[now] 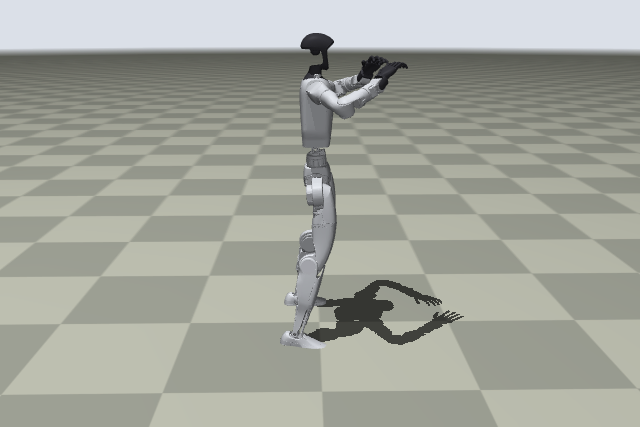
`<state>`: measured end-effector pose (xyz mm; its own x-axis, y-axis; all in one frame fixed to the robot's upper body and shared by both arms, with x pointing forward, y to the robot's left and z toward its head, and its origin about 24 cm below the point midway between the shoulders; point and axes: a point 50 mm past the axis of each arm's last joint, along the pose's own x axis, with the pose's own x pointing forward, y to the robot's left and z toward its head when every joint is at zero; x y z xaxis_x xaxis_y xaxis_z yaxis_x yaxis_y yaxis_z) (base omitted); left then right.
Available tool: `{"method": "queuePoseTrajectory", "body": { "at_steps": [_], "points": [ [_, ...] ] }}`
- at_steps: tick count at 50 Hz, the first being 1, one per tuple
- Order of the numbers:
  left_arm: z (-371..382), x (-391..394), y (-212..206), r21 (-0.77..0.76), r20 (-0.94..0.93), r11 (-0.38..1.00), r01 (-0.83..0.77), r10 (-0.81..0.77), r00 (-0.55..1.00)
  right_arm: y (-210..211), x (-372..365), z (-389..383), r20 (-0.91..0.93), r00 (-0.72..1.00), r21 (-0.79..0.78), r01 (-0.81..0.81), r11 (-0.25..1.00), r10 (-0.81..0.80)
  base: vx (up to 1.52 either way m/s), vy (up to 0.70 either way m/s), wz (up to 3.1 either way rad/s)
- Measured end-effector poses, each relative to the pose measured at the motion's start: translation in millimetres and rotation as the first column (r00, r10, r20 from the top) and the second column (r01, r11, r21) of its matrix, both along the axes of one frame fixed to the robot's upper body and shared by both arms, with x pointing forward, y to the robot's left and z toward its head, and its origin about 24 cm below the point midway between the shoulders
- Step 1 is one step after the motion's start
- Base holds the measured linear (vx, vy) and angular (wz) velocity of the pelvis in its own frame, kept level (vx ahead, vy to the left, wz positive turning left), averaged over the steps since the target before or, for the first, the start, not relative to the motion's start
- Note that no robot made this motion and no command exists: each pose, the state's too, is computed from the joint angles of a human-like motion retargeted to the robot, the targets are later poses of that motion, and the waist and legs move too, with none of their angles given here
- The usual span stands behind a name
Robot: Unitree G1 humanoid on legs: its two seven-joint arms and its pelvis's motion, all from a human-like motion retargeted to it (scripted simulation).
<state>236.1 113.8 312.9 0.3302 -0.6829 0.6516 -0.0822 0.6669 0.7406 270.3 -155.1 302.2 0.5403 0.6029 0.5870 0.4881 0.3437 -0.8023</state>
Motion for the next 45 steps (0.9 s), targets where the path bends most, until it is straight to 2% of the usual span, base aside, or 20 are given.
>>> {"method": "queuePoseTrajectory", "body": {
  "at_steps": [5, 11, 16, 20, 23, 25, 28, 30, 33, 36, 38, 40, 43, 45],
  "points": [
    [-68.9, 23.4, 37.8, -0.036, -0.292, 0.984, -0.176, 0.158, 0.943, -6.5, -14.8, 31.5, 0.132, 0.991, 0.015, 0.001, 1.000, -0.003, 0.00, 0.00, 0.00],
    [-153.2, 16.9, 85.9, -0.081, -0.583, 0.904, -0.419, 0.298, 0.756, 1.3, -33.3, 59.0, 0.289, 0.957, -0.014, -0.028, 1.000, 0.031, 0.00, 0.00, 0.00],
    [-210.4, -5.4, 123.2, 0.016, -0.742, 0.812, -0.584, 0.401, 0.537, 12.9, -50.5, 72.3, 0.389, 0.917, -0.047, -0.075, 0.996, 0.087, 0.00, 0.00, 0.00],
    [-258.5, -29.4, 152.0, 0.129, -0.847, 0.715, -0.687, 0.440, 0.299, 17.5, -62.1, 70.0, 0.416, 0.899, -0.045, -0.132, 0.990, 0.139, 0.00, 0.00, 0.10],
    [-307.9, -50.2, 172.5, 0.216, -0.923, 0.609, -0.763, 0.383, 0.044, 10.6, -63.4, 52.9, 0.358, 0.921, 0.029, -0.173, 0.985, 0.151, 0.00, 0.00, 0.13],
    [-346.9, -68.6, 181.7, 0.282, -0.947, 0.519, -0.807, 0.283, -0.149, -0.3, -59.9, 29.3, 0.266, 0.955, 0.119, -0.172, 0.978, 0.136, 0.00, 0.00, 0.00],
    [-402.7, -100.4, 183.2, 0.405, -0.911, 0.367, -0.837, 0.081, -0.405, -25.1, -48.3, -34.6, -0.006, 0.998, 0.311, -0.062, 0.948, 0.067, 0.00, 0.00, 0.00],
    [-431.3, -120.5, 174.4, 0.492, -0.850, 0.296, -0.819, -0.040, -0.525, -43.6, -41.9, -94.7, -0.277, 0.961, 0.398, 0.110, 0.911, 0.005, 0.00, 0.00, 0.00],
    [-457.1, -142.8, 151.6, 0.563, -0.770, 0.256, -0.786, -0.181, -0.611, -64.5, -42.4, -203.5, -0.698, 0.713, 0.326, 0.404, 0.854, -0.071, 0.00, 0.00, 0.00],
    [-468.2, -154.1, 126.6, 0.552, -0.744, 0.219, -0.805, -0.306, -0.594, -71.3, -68.2, -304.5, -0.920, 0.369, 0.125, 0.593, 0.796, -0.131, -0.01, 0.00, -0.13],
    [-471.5, -159.0, 111.4, 0.525, -0.740, 0.193, -0.829, -0.378, -0.556, -70.4, -98.2, -358.7, -0.980, 0.144, -0.001, 0.685, 0.729, -0.136, -0.02, 0.00, -0.23],
    [-473.8, -163.0, 97.9, 0.502, -0.729, 0.179, -0.846, -0.438, -0.526, -66.1, -132.1, -402.9, -0.995, -0.074, -0.103, 0.780, 0.618, -0.072, -0.03, -0.01, -0.22],
    [-478.3, -169.1, 82.0, 0.499, -0.691, 0.204, -0.842, -0.493, -0.529, -57.4, -180.0, -447.9, -0.934, -0.306, -0.231, 0.911, 0.343, 0.184, -0.01, 0.00, -0.07],
    [-481.2, -171.7, 74.5, 0.506, -0.662, 0.235, -0.830, -0.511, -0.548, -51.4, -205.5, -464.6, -0.862, -0.348, -0.316, 0.938, 0.146, 0.369, 0.00, 0.00, 0.00]
  ]
}}
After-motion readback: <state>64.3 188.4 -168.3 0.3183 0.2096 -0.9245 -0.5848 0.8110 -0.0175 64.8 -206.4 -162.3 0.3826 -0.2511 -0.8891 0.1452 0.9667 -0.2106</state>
